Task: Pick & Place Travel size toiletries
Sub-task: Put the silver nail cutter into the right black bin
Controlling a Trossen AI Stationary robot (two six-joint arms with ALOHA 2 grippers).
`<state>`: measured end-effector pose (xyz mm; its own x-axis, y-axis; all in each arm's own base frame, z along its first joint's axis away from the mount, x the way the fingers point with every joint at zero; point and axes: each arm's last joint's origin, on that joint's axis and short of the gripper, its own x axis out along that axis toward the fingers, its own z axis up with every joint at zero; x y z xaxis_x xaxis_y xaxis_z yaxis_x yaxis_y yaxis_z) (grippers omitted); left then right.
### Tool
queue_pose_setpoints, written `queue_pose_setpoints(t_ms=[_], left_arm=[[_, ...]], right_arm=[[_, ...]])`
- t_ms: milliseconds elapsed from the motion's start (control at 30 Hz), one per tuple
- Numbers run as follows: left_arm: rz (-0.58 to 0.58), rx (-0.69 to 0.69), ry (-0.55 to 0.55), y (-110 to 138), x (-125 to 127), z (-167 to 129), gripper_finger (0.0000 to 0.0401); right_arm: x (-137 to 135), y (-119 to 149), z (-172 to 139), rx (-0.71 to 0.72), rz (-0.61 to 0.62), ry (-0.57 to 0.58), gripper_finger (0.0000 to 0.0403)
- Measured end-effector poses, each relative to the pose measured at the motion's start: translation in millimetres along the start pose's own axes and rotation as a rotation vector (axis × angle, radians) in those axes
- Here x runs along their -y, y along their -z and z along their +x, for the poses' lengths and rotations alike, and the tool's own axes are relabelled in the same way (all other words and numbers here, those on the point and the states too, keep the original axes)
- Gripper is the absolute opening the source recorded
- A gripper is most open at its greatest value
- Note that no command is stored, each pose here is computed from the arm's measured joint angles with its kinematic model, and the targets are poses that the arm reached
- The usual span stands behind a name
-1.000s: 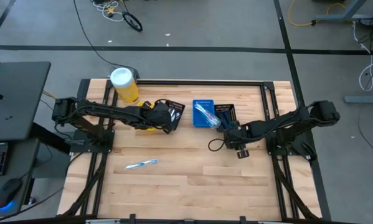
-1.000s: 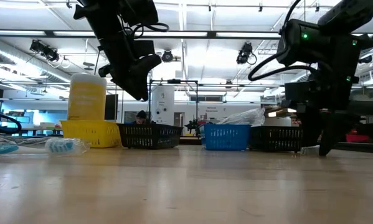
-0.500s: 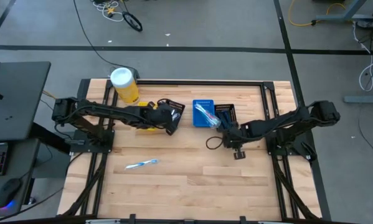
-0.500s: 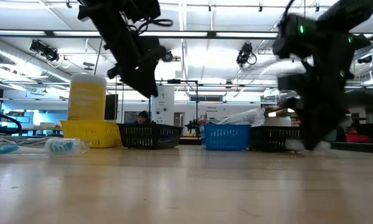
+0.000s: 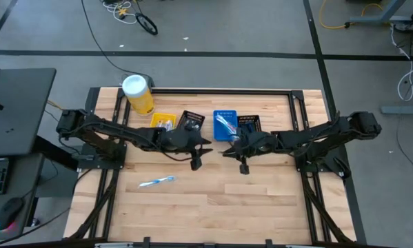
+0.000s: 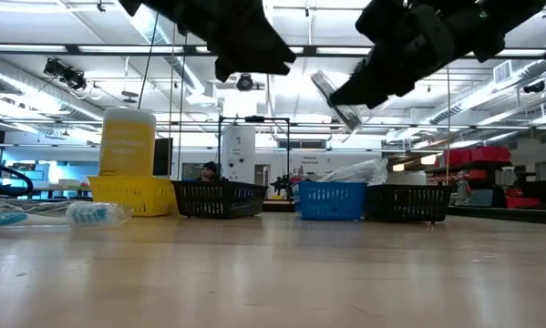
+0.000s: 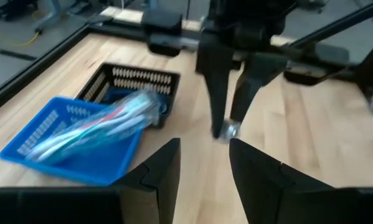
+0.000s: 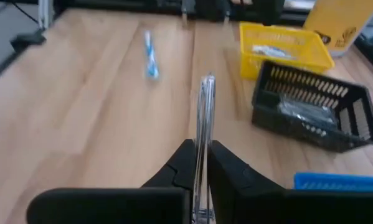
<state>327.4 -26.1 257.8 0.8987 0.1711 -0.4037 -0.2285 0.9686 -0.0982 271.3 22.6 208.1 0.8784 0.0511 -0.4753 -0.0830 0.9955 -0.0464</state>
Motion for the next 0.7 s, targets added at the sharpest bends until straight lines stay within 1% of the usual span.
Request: queue_pose_setpoints(t_ms=[133,333,600,700], left_arm=[[0.023,0.010,0.021,0.4,7.0,-1.8,0.0145],[0.045,0.038,0.025,-2.3,7.5,-1.9,0.0145],[0.039,0.090,0.037,-6.2,8.3,-2.0,0.0145],[0.041,0.102,0.060,-6.4,9.1,-2.0,0.0145]], right_arm=[[0.4,-5.2,-0.1,0.054,0.037,0.000,0.0026],[0.8,-12.2,-0.8,0.127,0.078,0.001,0.0026],[0.8,-13.5,-0.9,0.141,0.082,0.000,0.0026],[0.8,-13.6,-1.0,0.142,0.086,0.000,0.0026]])
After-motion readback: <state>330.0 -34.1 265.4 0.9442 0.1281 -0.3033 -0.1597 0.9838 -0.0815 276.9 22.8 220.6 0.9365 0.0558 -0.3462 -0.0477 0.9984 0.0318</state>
